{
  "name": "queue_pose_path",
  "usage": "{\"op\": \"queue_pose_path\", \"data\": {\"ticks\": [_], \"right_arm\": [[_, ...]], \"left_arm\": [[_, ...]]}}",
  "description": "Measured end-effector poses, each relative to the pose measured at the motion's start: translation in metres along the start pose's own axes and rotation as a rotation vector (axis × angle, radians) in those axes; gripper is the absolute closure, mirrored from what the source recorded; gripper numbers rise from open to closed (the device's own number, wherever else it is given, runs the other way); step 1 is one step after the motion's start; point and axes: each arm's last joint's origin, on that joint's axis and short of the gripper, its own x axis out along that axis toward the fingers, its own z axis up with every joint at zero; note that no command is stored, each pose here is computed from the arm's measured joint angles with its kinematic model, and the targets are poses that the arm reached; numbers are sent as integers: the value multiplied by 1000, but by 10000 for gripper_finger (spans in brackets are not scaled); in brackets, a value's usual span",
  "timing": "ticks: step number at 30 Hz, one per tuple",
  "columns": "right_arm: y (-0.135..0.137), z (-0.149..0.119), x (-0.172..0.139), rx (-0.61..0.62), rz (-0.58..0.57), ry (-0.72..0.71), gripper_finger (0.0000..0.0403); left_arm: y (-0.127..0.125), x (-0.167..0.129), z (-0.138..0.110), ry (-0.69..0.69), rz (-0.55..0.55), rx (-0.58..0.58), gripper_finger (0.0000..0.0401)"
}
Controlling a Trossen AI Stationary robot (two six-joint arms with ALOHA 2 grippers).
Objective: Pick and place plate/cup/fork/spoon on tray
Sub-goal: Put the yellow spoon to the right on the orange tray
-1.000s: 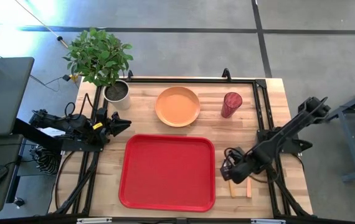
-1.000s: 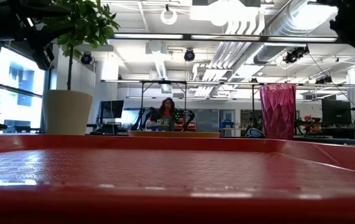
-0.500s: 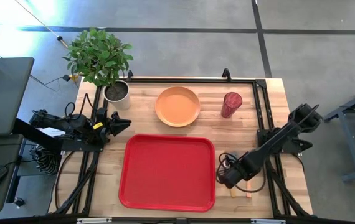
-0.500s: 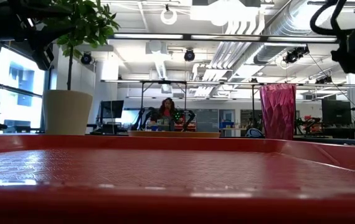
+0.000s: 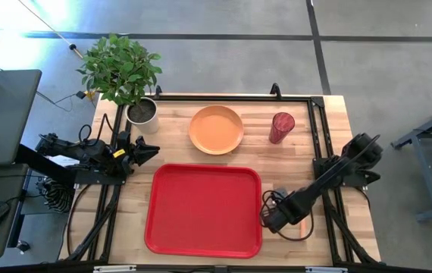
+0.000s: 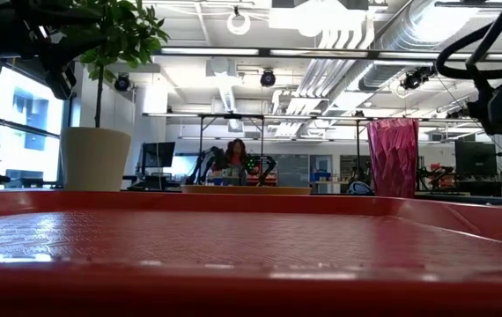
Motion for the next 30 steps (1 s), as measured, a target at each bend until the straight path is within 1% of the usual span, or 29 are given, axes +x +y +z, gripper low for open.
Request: {"op": "queue_pose_path", "data": {"ticks": [2,5,13,16,20,25,30], "right_arm": [[0,0,2,1,-5,-2,246],[1,0,3,4,-6,-3,266],[2,0,3,49,-6,-1,364],[2,0,3,52,-6,-1,388],[1,0,2,65,-3,0,390],[0,1,-5,116,24,-4,381],[6,-1,-22,153,112,-26,383]], "left_arm": [[0,0,0,0,0,0,298],[0,0,0,0,0,0,298],[0,0,0,0,0,0,298],[0,0,0,0,0,0,298],[0,0,0,0,0,0,298],[0,0,0,0,0,0,298],[0,0,0,2,1,1,298]]}}
